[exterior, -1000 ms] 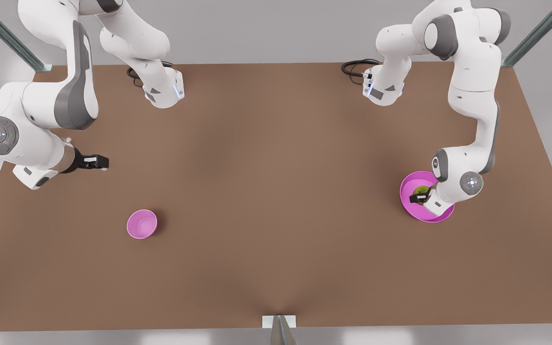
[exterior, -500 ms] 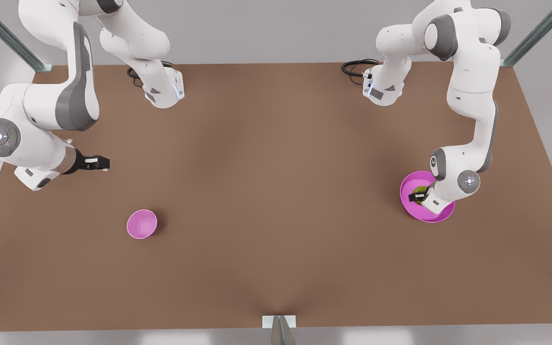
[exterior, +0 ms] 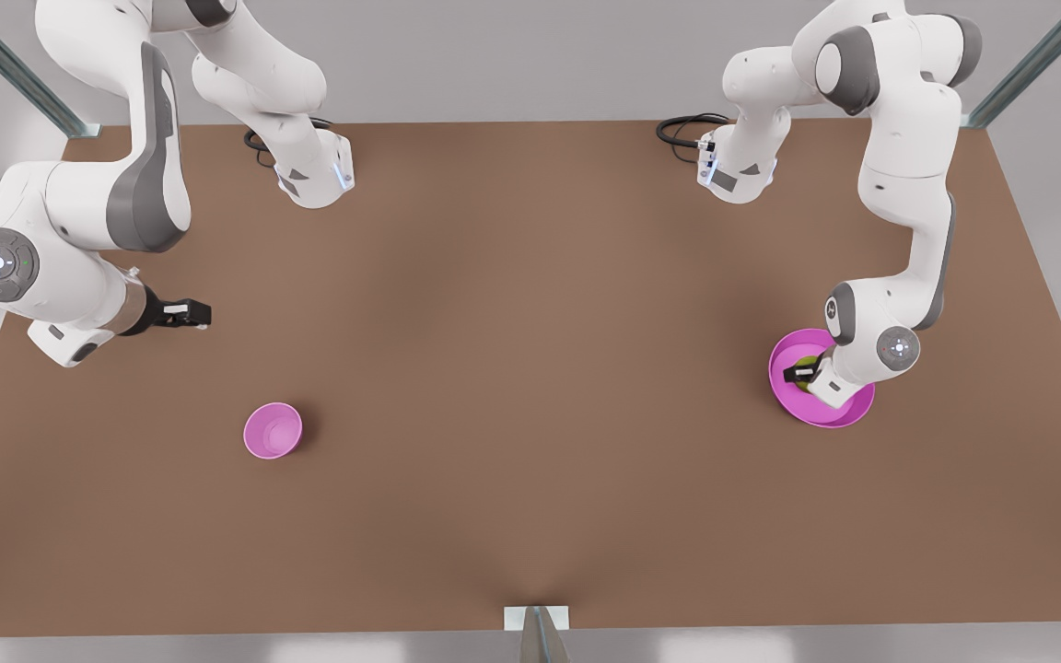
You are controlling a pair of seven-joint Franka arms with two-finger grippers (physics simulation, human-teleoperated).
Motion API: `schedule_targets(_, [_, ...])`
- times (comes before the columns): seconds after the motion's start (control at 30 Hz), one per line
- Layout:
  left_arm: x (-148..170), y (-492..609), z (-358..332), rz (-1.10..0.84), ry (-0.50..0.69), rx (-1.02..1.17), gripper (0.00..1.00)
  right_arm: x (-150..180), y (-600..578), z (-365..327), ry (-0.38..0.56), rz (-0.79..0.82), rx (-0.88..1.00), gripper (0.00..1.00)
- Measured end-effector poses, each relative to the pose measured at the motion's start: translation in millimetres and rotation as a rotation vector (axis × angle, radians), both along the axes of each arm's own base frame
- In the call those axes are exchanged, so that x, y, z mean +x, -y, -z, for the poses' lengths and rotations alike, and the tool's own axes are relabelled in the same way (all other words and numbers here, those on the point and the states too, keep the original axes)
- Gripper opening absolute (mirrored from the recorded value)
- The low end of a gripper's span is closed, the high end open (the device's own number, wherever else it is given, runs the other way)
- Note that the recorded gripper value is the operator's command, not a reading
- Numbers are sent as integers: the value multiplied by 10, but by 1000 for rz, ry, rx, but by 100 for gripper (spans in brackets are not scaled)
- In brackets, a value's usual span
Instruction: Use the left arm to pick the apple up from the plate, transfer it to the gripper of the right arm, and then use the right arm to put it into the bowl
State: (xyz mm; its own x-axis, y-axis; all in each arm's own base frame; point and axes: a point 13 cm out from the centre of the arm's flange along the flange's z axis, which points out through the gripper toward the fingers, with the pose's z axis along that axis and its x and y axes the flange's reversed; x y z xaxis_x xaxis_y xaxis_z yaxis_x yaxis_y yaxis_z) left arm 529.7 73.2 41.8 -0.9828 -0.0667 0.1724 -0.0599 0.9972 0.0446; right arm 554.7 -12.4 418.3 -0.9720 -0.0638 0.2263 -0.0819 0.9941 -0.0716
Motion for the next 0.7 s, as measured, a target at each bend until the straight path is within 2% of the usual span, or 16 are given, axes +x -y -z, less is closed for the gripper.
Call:
schedule_targets(0.2, [140, 36, -523, 4, 38, 1, 84, 8, -16, 6, -1, 1, 8, 100])
schedule_targets(0.3, [583, 628, -1028, 40, 96, -61, 84, 225, -176, 295, -37, -9, 94, 100])
schedule_targets(0.4, [1138, 1478, -1712, 52, 131, -213, 84, 479, -632, 879, -128, -29, 331, 100])
schedule_targets(0.5, [1342, 3361, -2105, 107, 47, -586, 84, 746, -1552, 1349, -187, -140, 625, 100])
schedule_targets(0.57, [1227, 4400, -2343, 108, -62, -857, 84, 800, -2027, 1549, -202, -190, 804, 100])
schedule_targets(0.7, [1094, 5309, -2604, 1, -240, -1199, 84, 882, -2670, 1591, -129, -303, 1041, 100])
